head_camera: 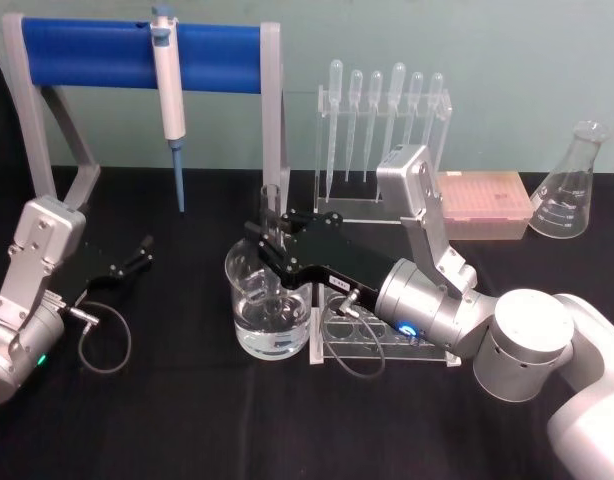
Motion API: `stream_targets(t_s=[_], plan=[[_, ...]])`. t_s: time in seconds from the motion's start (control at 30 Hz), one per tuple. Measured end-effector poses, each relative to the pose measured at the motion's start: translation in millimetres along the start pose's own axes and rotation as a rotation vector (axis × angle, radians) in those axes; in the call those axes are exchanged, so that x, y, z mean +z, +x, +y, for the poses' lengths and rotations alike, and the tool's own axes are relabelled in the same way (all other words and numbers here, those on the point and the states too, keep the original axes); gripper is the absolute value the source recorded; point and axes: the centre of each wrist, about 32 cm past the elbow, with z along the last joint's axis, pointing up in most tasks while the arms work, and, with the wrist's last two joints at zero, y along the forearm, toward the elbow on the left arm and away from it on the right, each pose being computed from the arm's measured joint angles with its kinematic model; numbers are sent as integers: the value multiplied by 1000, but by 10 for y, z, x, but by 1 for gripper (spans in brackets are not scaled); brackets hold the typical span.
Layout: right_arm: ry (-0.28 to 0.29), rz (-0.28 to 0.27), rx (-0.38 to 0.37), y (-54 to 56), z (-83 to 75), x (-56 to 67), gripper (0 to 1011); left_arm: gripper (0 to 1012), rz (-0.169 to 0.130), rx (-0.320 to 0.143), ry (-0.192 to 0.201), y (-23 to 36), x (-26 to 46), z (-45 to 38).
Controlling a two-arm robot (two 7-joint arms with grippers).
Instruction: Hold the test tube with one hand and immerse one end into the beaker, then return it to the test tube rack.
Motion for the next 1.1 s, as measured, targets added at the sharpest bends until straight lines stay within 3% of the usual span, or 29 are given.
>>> stream_targets(t_s=[1.1], plan=[[0,0,0,0,0,0,238,1000,0,0,0,0,0,0]])
